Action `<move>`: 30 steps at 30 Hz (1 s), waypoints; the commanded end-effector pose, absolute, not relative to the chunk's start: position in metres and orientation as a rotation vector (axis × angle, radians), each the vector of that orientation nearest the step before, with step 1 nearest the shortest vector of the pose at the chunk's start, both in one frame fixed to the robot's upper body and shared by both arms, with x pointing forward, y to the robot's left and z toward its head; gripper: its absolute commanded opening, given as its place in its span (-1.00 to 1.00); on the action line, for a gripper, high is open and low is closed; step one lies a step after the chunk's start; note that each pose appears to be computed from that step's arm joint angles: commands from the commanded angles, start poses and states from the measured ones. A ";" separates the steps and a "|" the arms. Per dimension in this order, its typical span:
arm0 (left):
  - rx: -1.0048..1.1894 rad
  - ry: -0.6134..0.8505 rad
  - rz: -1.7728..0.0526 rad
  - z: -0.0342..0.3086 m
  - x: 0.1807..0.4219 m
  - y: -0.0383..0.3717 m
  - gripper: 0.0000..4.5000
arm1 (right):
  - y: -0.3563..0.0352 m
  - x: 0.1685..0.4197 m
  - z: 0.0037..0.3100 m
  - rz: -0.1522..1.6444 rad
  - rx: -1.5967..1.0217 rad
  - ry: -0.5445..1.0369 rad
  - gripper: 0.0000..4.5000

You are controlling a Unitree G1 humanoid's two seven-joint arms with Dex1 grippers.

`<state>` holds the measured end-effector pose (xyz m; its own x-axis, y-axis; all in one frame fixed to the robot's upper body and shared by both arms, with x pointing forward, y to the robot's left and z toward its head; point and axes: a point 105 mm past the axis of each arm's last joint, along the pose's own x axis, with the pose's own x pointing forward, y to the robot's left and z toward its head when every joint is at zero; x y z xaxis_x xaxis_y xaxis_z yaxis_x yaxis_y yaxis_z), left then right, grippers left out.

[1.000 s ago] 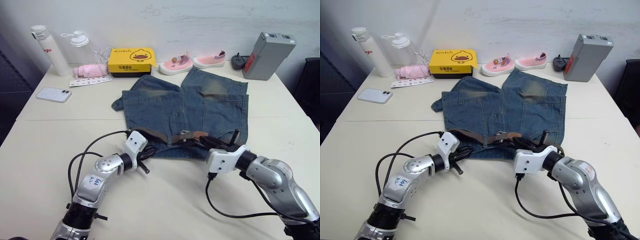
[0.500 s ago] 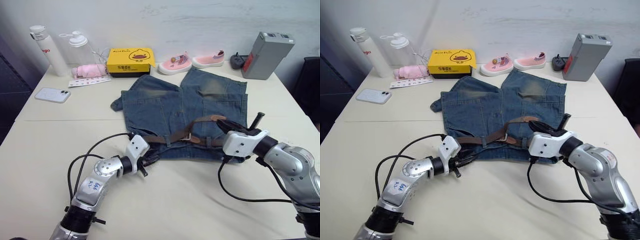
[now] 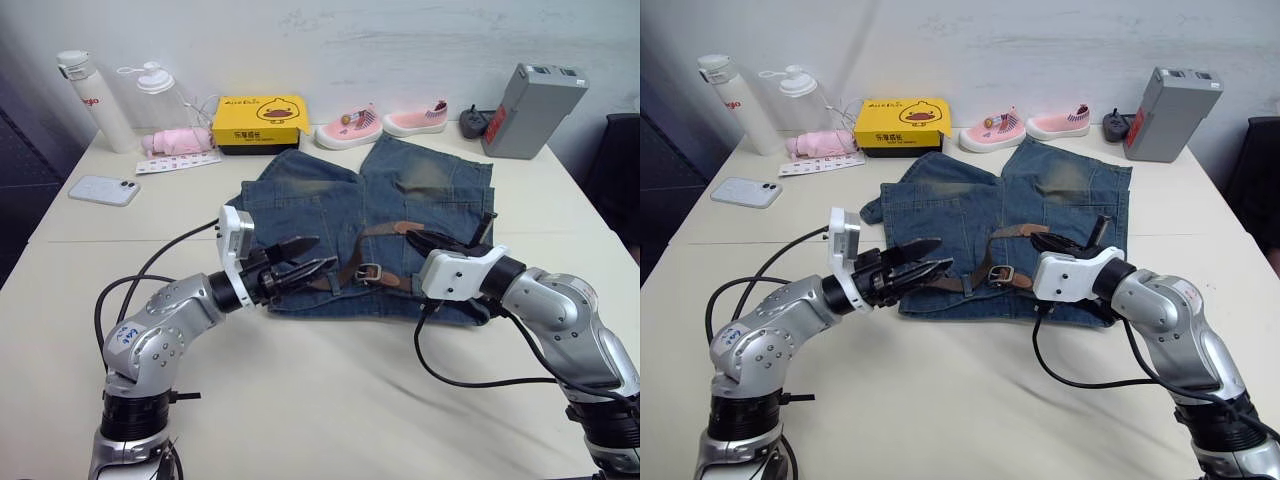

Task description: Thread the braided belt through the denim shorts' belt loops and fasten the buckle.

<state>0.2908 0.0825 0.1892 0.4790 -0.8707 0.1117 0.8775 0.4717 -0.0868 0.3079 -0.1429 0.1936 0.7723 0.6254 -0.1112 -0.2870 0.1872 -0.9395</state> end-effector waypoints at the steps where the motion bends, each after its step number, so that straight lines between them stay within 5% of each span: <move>1: 0.112 -0.135 -1.008 0.173 0.304 0.072 0.43 | -0.128 0.303 0.207 0.707 -1.225 -0.399 -1.00; 16: 0.146 -0.382 -0.884 0.178 0.332 0.046 0.43 | -0.117 0.299 0.211 0.747 -1.234 -0.423 -1.00; 22: 0.173 -0.388 -0.887 0.171 0.333 0.046 -0.39 | -0.115 0.297 0.213 0.744 -1.226 -0.425 -1.00; 25: 0.184 -0.383 -0.881 0.170 0.336 0.045 -0.98 | -0.113 0.296 0.213 0.748 -1.219 -0.426 -1.00; 30: 0.200 -0.374 -0.858 0.169 0.339 0.049 -0.98 | -0.113 0.297 0.213 0.740 -1.206 -0.425 -1.00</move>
<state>0.3361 0.0454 0.1612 0.5839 -0.7819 0.2185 0.7235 0.6233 0.2969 0.3025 -0.1185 0.2004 0.7102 0.6910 -0.1349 -0.3194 0.1455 -0.9364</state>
